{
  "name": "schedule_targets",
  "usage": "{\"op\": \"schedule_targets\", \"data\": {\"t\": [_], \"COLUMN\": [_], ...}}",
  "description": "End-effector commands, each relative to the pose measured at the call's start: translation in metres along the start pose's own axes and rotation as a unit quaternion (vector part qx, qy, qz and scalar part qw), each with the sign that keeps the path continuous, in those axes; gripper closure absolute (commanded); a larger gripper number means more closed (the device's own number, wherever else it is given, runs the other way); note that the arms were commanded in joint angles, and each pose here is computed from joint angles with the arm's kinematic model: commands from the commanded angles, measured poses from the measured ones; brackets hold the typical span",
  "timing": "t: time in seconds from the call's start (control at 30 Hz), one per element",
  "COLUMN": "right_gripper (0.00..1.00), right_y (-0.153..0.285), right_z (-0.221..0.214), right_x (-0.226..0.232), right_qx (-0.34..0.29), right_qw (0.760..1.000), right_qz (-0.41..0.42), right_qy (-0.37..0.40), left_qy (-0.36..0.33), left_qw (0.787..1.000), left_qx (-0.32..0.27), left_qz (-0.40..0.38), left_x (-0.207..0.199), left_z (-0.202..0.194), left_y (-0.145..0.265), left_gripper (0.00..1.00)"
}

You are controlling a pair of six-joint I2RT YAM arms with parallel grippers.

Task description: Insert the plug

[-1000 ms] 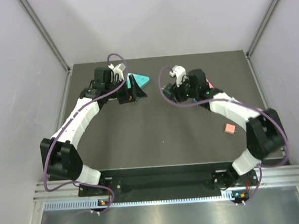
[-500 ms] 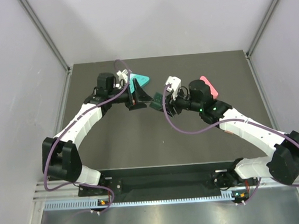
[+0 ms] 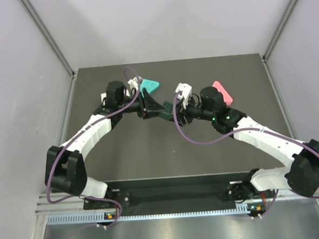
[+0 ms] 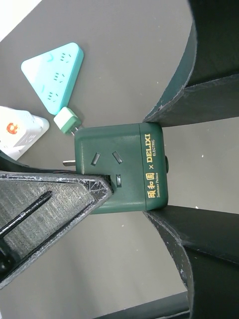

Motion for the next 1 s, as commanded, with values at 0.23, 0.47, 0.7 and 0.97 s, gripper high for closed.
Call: {"op": "schedule_targets", "data": {"t": [0.23, 0.47, 0.7, 0.97], "right_gripper": [0.40, 0.30, 0.62, 1.00], "right_y": [0.000, -0.006, -0.008, 0.016], "right_z": [0.029, 0.040, 0.049, 0.034], "right_x": [0.018, 0.021, 0.016, -0.052], "right_qx": [-0.122, -0.155, -0.175, -0.129], "right_qw": [0.991, 0.986, 0.983, 0.985], "right_qz": [0.026, 0.041, 0.033, -0.083], "right_qy": [-0.042, -0.052, -0.052, -0.084], "left_qy": [0.053, 0.096, 0.112, 0.048], "left_qw": [0.992, 0.983, 0.980, 0.997], "left_qx": [-0.057, -0.084, -0.090, -0.060], "left_qz": [-0.102, -0.129, -0.136, -0.029], "left_x": [-0.036, -0.050, -0.052, -0.016], "left_z": [0.008, 0.019, 0.019, 0.011], "left_y": [0.003, 0.009, 0.010, 0.001], "left_gripper": [1.00, 1.00, 1.00, 0.26]}}
Point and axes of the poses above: each gripper's point midway between its finger pads, its own y axis back along the fingers, its own x axis along the line the jaws close on, z = x × y, the point moved 1 cm from there along y, back along the fingers, and after that the axes turned 10 degrees about -y, right-handed, at the moved point
